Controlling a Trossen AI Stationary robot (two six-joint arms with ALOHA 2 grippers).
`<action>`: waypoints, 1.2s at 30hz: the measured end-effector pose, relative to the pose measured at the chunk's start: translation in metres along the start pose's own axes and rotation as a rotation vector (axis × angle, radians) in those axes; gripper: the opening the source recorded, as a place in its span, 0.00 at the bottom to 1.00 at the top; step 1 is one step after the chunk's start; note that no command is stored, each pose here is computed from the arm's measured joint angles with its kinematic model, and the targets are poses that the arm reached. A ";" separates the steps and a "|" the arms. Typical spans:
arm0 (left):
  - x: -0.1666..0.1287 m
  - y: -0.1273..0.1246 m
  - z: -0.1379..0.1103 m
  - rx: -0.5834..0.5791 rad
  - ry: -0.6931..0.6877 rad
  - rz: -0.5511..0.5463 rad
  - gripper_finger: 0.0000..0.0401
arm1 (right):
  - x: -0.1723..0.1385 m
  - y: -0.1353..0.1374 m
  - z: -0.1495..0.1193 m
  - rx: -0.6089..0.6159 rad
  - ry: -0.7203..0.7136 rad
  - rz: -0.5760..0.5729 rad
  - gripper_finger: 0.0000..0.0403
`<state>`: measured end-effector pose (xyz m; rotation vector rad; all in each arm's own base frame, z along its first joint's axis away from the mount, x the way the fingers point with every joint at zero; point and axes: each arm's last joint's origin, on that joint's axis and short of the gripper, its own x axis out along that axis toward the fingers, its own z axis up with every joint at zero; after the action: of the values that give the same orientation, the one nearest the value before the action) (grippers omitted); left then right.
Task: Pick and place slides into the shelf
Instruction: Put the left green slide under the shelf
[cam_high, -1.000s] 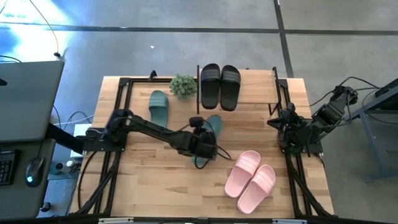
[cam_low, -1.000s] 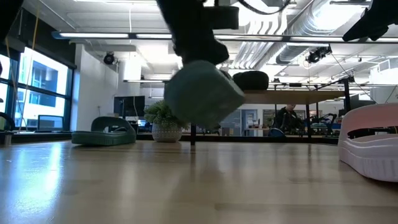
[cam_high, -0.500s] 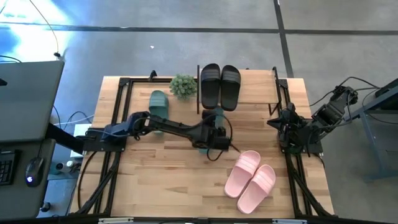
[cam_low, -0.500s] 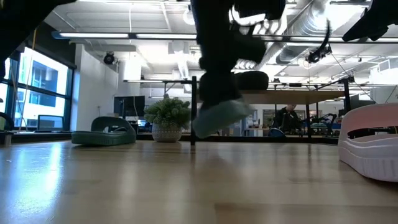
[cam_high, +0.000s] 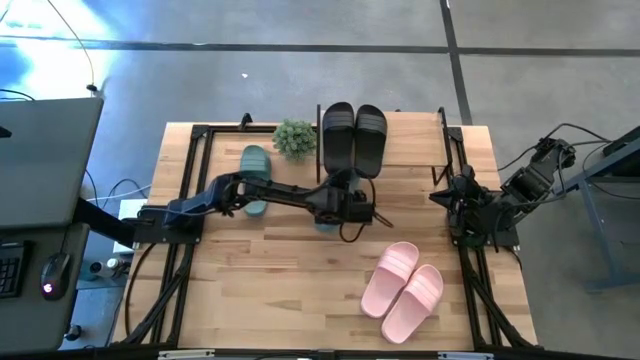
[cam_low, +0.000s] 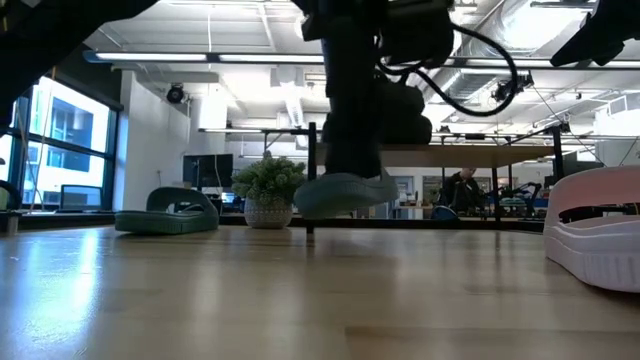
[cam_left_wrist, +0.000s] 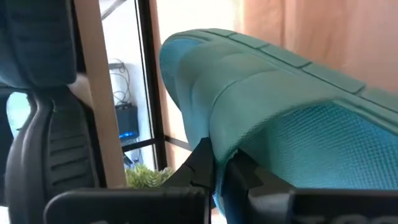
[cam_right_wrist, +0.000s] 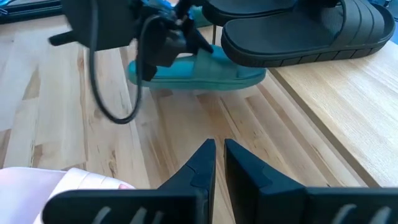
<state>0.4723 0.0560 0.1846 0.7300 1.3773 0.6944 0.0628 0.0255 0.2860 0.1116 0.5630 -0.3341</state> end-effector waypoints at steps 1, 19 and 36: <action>0.002 0.002 0.000 0.002 0.004 0.001 0.00 | 0.000 0.000 0.000 0.000 0.000 0.000 0.06; 0.034 -0.009 0.003 0.072 0.049 0.034 0.00 | 0.000 0.000 0.000 0.000 0.000 0.000 0.06; 0.037 -0.018 0.005 0.105 0.051 0.042 0.09 | 0.000 0.000 0.000 0.000 0.000 0.000 0.06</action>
<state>0.4801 0.0742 0.1488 0.8319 1.4567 0.6816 0.0628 0.0255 0.2860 0.1115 0.5630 -0.3339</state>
